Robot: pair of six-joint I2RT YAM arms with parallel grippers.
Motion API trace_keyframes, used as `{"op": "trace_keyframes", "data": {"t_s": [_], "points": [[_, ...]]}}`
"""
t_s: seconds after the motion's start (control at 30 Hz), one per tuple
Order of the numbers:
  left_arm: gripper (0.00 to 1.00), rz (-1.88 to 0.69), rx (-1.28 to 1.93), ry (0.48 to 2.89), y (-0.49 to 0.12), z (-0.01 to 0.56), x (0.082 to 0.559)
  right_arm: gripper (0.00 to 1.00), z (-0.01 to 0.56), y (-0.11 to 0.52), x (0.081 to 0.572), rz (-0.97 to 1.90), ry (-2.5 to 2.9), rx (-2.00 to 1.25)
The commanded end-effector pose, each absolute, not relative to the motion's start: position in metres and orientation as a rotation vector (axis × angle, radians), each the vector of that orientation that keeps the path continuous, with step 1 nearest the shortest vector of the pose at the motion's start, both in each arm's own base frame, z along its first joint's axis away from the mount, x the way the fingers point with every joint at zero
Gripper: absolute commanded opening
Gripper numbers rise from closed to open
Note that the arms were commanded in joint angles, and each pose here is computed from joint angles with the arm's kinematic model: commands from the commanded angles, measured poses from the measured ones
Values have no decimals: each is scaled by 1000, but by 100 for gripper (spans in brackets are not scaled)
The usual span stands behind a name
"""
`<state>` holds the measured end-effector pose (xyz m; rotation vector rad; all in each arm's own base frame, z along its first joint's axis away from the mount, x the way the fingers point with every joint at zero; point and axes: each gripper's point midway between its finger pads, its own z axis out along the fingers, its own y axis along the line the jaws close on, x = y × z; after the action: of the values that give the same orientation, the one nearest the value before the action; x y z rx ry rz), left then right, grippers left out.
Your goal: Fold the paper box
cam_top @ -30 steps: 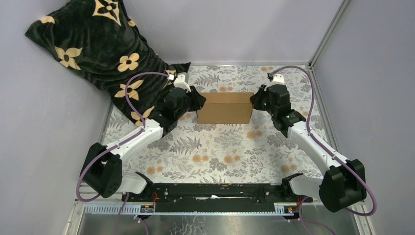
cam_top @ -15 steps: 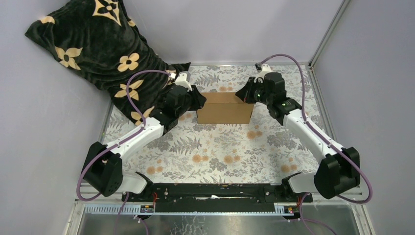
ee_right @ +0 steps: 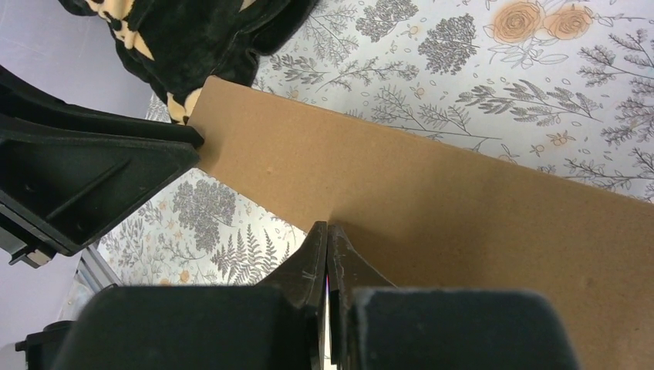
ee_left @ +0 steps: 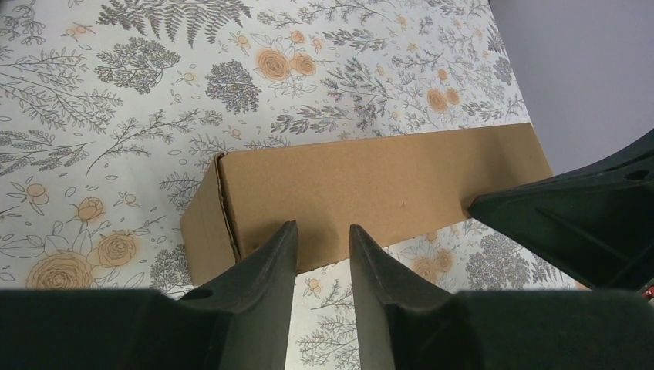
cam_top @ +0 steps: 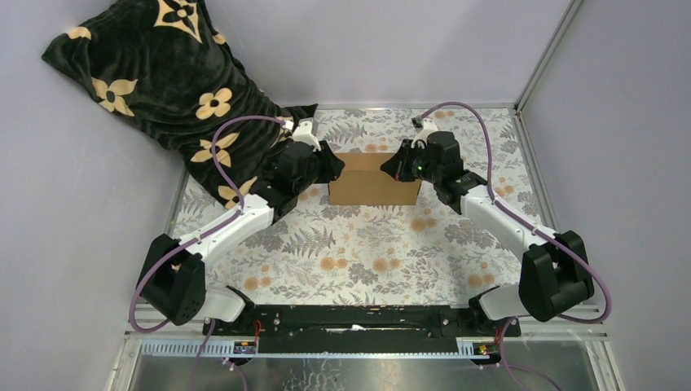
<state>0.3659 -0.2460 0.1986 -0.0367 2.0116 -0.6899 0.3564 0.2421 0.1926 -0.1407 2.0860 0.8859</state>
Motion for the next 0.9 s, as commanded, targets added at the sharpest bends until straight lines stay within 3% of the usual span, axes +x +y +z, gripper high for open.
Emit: {"op": "trace_keyframes", "data": {"t_s": [0.0, 0.2, 0.37, 0.6, 0.87], "points": [[39, -554, 9, 2297, -230, 120, 336, 0, 190, 215, 354, 750, 2143, -70], [40, -536, 16, 2285, -228, 128, 340, 0, 249, 172, 375, 689, 2011, 41], [40, -540, 14, 2277, -228, 131, 341, 0, 247, 161, 381, 658, 2032, 38], [41, -535, 12, 2282, -227, 129, 340, 0, 217, 158, 370, 661, 2091, 57], [41, -538, -17, 2307, -221, 106, 329, 0, 135, 129, 339, 503, 2282, 199]]}}
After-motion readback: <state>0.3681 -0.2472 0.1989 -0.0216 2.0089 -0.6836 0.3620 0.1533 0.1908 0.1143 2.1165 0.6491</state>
